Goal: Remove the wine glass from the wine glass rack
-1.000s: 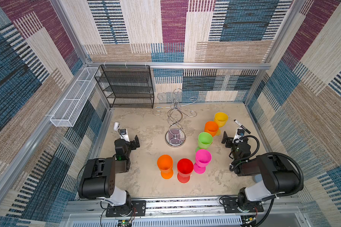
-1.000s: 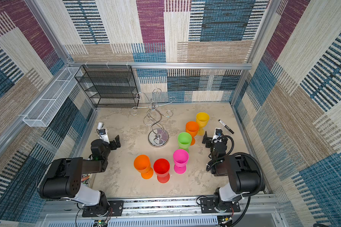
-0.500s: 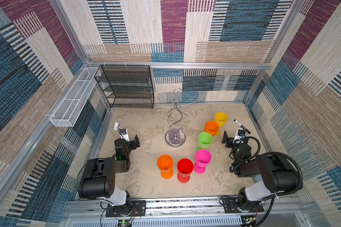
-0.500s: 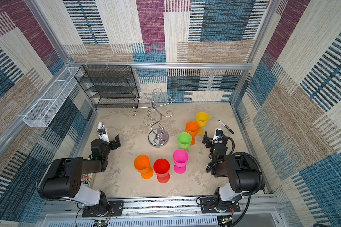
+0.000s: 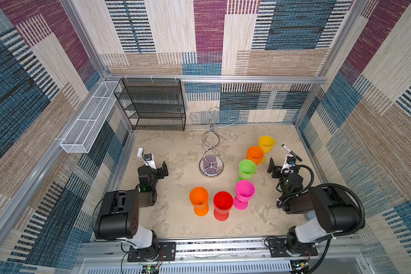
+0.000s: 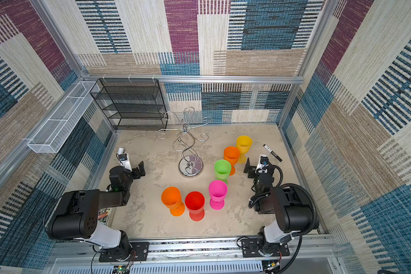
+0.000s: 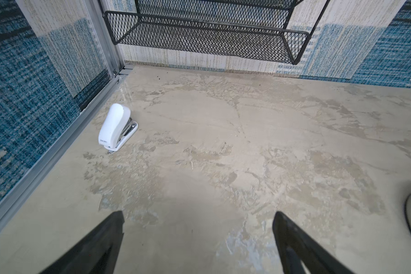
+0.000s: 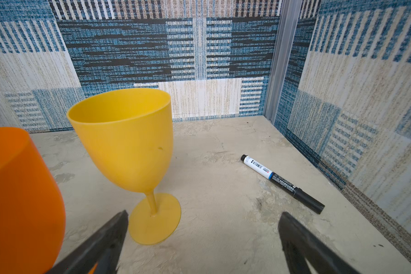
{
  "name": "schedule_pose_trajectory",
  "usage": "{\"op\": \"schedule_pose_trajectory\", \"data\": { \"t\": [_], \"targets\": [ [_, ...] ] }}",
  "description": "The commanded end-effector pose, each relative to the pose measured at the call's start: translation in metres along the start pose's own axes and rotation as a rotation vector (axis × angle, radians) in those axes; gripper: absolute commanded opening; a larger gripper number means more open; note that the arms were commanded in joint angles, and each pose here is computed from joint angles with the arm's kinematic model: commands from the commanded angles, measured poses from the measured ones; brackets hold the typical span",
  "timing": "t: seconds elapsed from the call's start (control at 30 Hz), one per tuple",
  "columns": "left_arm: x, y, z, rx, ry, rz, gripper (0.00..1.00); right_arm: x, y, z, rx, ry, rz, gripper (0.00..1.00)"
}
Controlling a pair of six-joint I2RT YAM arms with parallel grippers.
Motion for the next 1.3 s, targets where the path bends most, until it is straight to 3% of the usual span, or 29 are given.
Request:
{"op": "schedule_pose_trajectory", "data": {
  "t": [0.0, 1.27],
  "targets": [
    [-0.0039, -0.0055, 0.0021, 0.053, -0.049, 0.013, 1.0, 0.0001, 0.006, -0.0006, -0.04, 0.004, 0.01, 1.0],
    [-0.0055, -0.0049, 0.0031, 0.058, -0.058, 0.023, 1.0, 0.0, 0.0062, -0.0007, -0.041, 0.004, 0.01, 1.0]
  ]
}}
Point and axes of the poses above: each gripper's point midway between its finger pads, its own z axis out along the fingers, its own x axis along the line the jaws close on, y = z × x, the point moved 9 cm from there along -z, back along the fingers, and after that the axes turned 7 degrees about -z, right-handed, at the moved point
